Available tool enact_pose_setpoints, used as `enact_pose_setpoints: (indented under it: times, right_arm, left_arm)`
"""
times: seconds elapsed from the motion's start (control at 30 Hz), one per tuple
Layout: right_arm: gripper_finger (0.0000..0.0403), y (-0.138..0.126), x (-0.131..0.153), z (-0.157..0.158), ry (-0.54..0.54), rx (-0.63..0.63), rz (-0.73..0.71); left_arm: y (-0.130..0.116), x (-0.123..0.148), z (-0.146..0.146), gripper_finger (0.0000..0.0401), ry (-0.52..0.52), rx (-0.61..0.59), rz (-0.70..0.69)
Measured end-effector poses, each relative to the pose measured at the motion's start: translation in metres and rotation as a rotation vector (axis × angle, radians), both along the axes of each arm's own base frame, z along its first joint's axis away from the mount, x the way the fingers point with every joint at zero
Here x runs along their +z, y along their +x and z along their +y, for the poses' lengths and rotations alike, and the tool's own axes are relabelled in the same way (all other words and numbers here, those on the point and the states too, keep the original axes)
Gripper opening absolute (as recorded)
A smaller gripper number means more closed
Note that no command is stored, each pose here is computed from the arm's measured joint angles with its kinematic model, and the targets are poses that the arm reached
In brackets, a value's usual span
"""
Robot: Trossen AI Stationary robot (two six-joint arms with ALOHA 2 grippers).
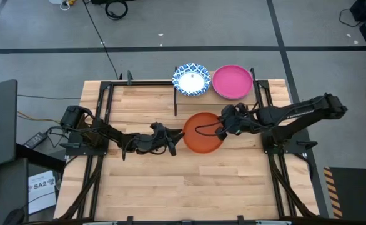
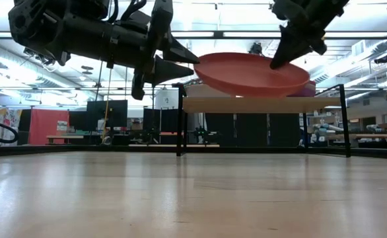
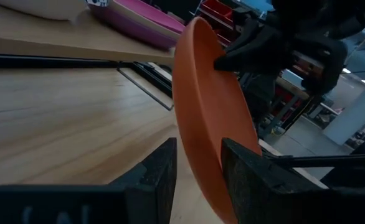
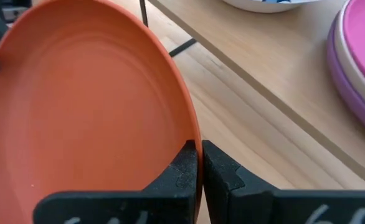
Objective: Place and stack plates onto a shelf
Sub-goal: Stack the orange plate on top of the pink plate on the shelf
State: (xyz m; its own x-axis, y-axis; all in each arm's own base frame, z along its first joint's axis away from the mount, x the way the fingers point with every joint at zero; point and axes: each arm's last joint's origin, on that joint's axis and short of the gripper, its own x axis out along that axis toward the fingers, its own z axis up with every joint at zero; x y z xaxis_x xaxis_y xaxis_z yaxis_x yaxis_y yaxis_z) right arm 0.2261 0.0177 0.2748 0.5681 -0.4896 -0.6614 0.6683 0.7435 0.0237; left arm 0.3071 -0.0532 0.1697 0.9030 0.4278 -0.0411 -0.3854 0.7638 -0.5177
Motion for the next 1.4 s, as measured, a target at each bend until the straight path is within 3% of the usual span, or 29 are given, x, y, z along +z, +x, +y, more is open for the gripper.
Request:
enact_pose_setpoints:
  times: [0.4,0.63,0.97,1.4]
  right_arm:
    - [0.0015,-0.034,0.03,-0.005,0.04,0.01,-0.132]
    - [0.0014,-0.059,0.05,-0.015,0.049,-0.022,-0.251]
    - [0.0014,-0.093,0.068,-0.04,0.004,-0.181,-0.378]
    - [0.0015,-0.119,0.075,-0.067,-0.09,-0.42,-0.415]
  left_arm:
    - [0.001,-0.001,-0.005,0.013,-0.003,-0.18,0.011]
    - [0.001,-0.002,-0.005,0.013,0.005,-0.198,0.026]
    - [0.001,-0.003,-0.005,0.013,0.006,-0.198,0.035]
    - [0.001,-0.003,-0.005,0.013,0.007,-0.198,0.036]
